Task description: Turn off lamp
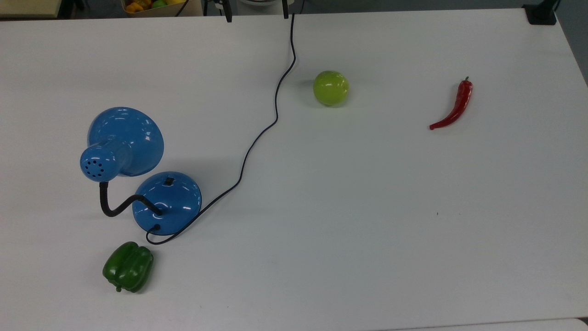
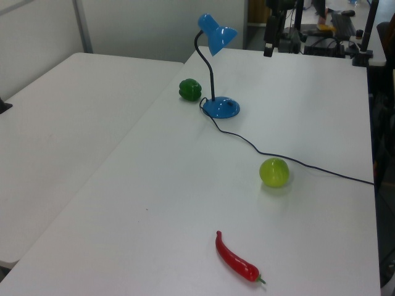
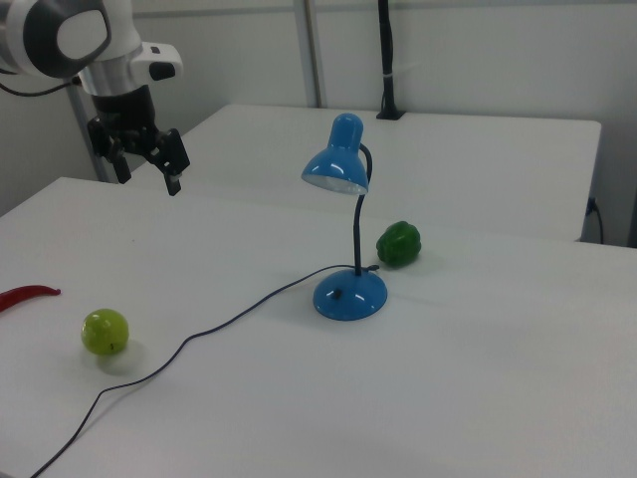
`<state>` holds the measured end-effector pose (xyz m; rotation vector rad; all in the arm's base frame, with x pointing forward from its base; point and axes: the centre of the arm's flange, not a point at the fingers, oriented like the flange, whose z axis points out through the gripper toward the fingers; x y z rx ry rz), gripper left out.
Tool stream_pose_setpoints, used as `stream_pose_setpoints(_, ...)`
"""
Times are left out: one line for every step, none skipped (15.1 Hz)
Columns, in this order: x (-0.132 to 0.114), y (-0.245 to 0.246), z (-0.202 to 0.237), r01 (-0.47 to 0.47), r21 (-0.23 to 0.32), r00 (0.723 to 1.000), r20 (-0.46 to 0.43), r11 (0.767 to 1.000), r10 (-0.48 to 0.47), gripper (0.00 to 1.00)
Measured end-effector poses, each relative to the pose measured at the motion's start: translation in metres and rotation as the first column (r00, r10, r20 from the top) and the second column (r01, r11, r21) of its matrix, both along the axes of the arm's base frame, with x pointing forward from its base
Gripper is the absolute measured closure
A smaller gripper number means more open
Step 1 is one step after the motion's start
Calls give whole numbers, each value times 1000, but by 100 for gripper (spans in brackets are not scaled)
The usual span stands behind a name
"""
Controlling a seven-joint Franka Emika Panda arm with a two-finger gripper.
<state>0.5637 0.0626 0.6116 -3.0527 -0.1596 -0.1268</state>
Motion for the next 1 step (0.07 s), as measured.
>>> stream_pose_setpoints(1, 0, -1, -17, -2, 1000, 0, 1000, 17, 0)
